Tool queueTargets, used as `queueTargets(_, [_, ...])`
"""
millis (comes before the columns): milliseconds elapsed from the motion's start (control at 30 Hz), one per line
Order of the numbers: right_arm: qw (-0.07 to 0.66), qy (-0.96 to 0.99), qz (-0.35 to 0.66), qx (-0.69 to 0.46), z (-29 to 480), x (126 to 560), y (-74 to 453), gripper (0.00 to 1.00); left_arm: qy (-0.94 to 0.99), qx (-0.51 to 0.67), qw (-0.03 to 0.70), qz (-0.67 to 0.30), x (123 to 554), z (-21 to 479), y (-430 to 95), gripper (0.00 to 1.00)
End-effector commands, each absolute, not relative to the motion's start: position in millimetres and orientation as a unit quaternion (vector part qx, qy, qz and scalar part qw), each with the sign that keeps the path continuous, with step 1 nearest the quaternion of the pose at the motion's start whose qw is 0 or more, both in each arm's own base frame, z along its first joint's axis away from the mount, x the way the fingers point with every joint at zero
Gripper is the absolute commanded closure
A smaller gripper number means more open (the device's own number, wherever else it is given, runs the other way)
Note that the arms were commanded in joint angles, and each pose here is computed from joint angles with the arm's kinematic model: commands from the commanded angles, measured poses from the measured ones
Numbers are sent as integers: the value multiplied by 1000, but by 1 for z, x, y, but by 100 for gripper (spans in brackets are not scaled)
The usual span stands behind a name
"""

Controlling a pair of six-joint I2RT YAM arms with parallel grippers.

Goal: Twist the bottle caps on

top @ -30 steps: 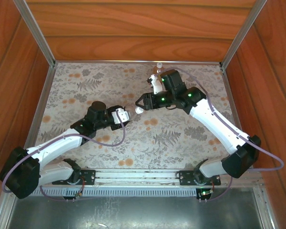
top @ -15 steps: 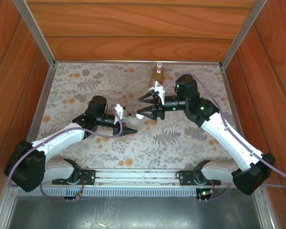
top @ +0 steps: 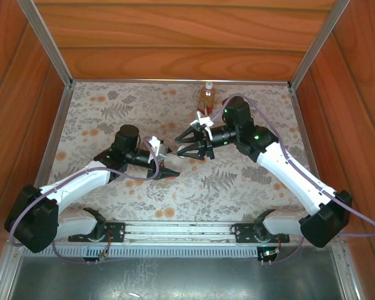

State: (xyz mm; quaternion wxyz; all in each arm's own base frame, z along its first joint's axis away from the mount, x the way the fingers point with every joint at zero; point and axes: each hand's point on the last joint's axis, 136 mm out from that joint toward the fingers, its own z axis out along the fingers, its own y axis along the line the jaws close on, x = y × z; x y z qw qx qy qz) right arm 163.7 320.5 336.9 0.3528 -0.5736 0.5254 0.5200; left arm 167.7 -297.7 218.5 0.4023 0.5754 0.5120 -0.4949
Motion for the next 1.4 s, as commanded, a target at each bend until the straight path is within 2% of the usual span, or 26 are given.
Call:
queueTargets(0, [339, 518, 529, -580, 331, 160, 318, 55, 489, 581, 423, -494, 169, 239, -297, 41])
queueTargets(133, [338, 520, 527, -581, 327, 161, 318, 55, 491, 580, 425, -492, 170, 240, -297, 41])
queueTargets(233, [338, 521, 526, -581, 327, 162, 319, 60, 491, 579, 426, -492, 171, 242, -297, 41])
queueTargets(400, [348, 527, 522, -574, 328, 168, 322, 80, 515, 570, 443, -462, 185, 236, -299, 41])
queueTargets(500, [368, 562, 509, -539, 326, 189, 328, 92, 558, 546, 481, -399, 213, 232, -297, 41])
queueTargets(600, [407, 657, 462, -436, 314, 244, 334, 99, 606, 499, 540, -304, 255, 234, -287, 41])
queueTargets(767, [443, 775, 401, -207, 286, 322, 321, 100, 655, 382, 641, -119, 322, 258, -255, 43])
queueTargets(867, [436, 809, 382, -98, 265, 347, 312, 100, 651, 353, 670, -50, 336, 267, -250, 45])
queueTargets(933, [436, 813, 379, -70, 258, 355, 313, 100, 647, 363, 671, -16, 338, 266, -256, 45])
queueTargets(1033, [432, 820, 371, -58, 251, 362, 314, 97, 641, 385, 664, -4, 336, 258, -268, 45])
queueTargets(1100, [432, 819, 371, -79, 253, 360, 318, 90, 644, 387, 660, -15, 333, 254, -270, 45])
queueTargets(1233, [474, 753, 400, -219, 291, 335, 336, 62, 646, 399, 647, -75, 321, 242, -274, 45])
queueTargets(1267, [492, 722, 400, -277, 304, 322, 338, 54, 644, 410, 635, -117, 314, 238, -277, 45])
queueTargets(1367, [517, 661, 409, -360, 327, 290, 335, 40, 621, 447, 595, -247, 283, 233, -285, 45])
